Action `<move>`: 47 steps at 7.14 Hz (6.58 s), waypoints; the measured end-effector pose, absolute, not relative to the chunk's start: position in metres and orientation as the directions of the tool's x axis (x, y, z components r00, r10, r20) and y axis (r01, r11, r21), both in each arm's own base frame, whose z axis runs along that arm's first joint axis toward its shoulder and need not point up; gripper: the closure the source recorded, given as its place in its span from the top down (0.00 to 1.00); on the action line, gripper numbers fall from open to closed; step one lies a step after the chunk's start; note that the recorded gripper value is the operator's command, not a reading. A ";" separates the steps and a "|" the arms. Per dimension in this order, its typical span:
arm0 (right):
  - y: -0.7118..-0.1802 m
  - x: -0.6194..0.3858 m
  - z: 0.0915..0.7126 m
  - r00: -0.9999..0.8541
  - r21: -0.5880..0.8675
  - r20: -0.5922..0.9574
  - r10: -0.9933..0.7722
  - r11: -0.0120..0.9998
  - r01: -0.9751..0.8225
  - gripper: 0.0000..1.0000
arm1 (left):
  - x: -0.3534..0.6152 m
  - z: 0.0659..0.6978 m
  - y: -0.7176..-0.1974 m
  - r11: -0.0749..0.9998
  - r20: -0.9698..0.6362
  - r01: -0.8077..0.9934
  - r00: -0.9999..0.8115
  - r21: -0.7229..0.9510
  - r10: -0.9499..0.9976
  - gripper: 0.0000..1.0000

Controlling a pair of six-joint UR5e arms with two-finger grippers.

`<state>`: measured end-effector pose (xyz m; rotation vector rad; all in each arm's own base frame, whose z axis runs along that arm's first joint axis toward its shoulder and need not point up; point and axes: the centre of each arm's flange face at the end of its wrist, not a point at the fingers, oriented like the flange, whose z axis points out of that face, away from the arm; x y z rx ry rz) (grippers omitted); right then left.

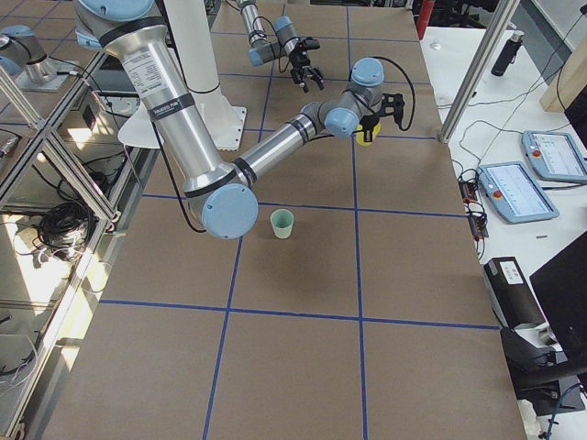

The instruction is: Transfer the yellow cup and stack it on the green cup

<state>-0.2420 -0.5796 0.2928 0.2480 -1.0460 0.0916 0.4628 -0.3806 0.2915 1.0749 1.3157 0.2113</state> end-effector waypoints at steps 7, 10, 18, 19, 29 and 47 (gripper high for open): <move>-0.412 -0.129 0.447 0.705 0.279 0.680 -0.200 0.960 0.003 0.00 | 0.194 0.380 -0.540 0.873 -0.746 0.134 0.588 0.470 0.311 1.00; -0.379 -0.147 0.459 0.686 0.234 0.690 -0.230 0.968 0.089 0.00 | 0.155 0.409 -0.545 0.883 -0.723 0.116 0.627 0.455 0.291 1.00; -0.364 -0.166 0.484 0.692 0.172 0.684 -0.231 0.973 0.155 0.75 | 0.141 0.425 -0.545 0.890 -0.721 0.113 0.634 0.442 0.278 1.00; -0.365 -0.170 0.481 0.687 0.174 0.687 -0.235 0.972 0.158 1.00 | 0.140 0.425 -0.545 0.890 -0.722 0.114 0.635 0.442 0.277 1.00; -0.475 0.009 0.560 0.653 0.220 0.658 -0.375 0.925 0.310 1.00 | -0.100 0.611 -0.531 0.939 -0.545 -0.180 0.775 0.294 0.320 1.00; -0.434 0.089 0.644 0.704 0.094 0.701 -0.113 0.993 0.065 1.00 | -0.100 0.629 -0.445 0.988 -0.714 -0.030 0.687 0.153 0.131 1.00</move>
